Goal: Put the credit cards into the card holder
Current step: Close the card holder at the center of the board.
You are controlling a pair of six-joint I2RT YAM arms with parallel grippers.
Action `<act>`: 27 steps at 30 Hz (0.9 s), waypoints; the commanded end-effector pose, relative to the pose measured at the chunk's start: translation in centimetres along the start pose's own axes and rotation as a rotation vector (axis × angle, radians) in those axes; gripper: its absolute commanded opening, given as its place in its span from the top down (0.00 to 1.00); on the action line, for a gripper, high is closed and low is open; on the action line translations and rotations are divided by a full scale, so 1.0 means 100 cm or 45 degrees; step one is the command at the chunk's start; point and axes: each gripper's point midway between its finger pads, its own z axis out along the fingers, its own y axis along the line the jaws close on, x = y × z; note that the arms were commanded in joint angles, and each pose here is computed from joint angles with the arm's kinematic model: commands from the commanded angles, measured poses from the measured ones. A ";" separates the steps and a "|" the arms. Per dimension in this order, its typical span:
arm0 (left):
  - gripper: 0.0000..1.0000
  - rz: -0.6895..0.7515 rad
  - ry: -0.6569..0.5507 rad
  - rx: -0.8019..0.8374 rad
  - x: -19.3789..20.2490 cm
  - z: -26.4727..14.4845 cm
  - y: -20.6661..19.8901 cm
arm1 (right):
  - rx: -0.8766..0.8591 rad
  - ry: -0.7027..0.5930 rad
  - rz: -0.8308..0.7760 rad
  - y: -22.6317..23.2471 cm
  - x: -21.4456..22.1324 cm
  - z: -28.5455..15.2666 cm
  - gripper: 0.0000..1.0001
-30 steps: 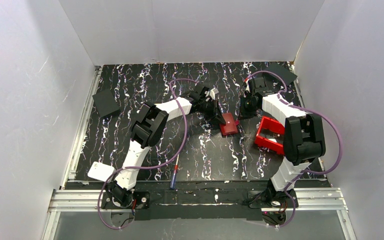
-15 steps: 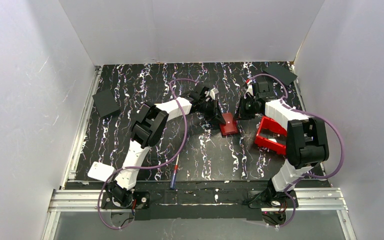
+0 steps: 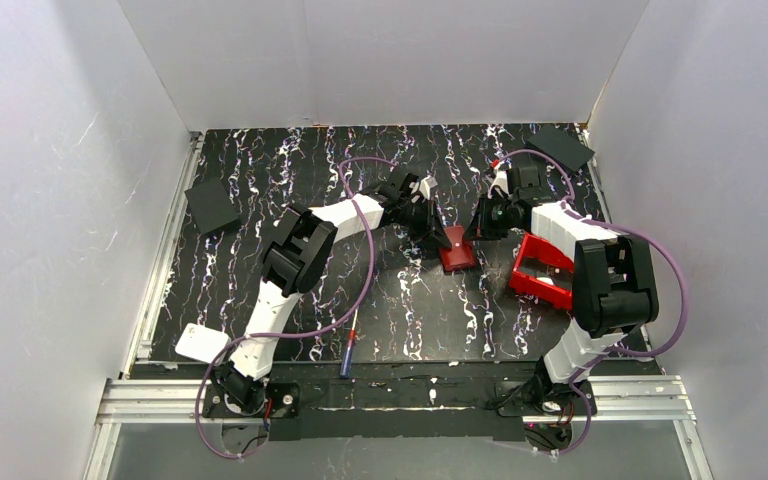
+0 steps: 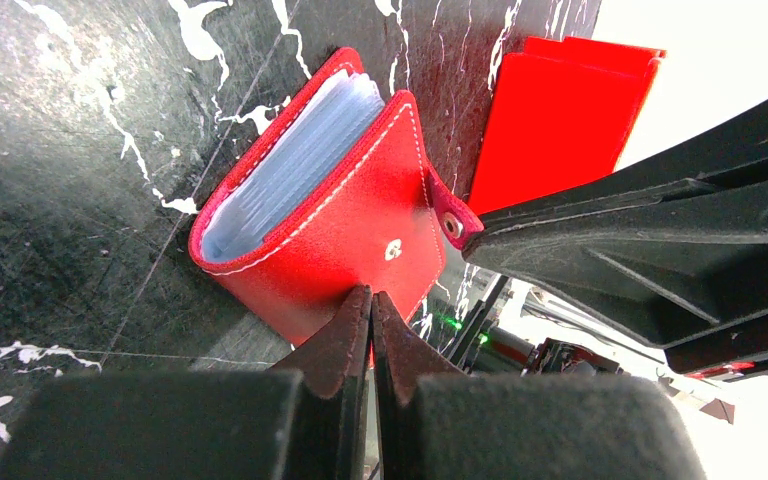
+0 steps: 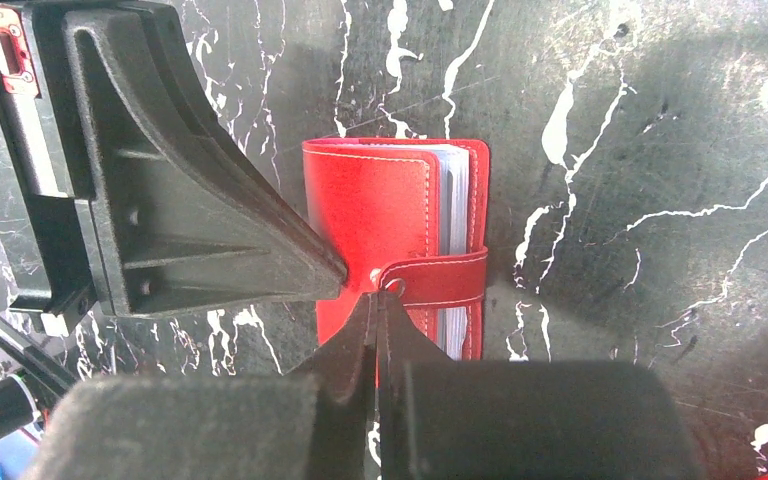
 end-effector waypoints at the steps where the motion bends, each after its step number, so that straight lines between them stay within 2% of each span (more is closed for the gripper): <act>1: 1.00 -0.015 0.027 -0.093 0.010 0.011 0.024 | -0.035 -0.003 -0.036 0.008 -0.002 -0.005 0.99; 12: 1.00 -0.016 0.031 -0.095 0.011 0.012 0.025 | -0.083 0.085 -0.061 0.017 0.013 0.009 0.99; 27: 1.00 -0.014 0.032 -0.090 0.011 0.013 0.024 | -0.103 0.114 -0.061 0.019 0.016 0.022 0.99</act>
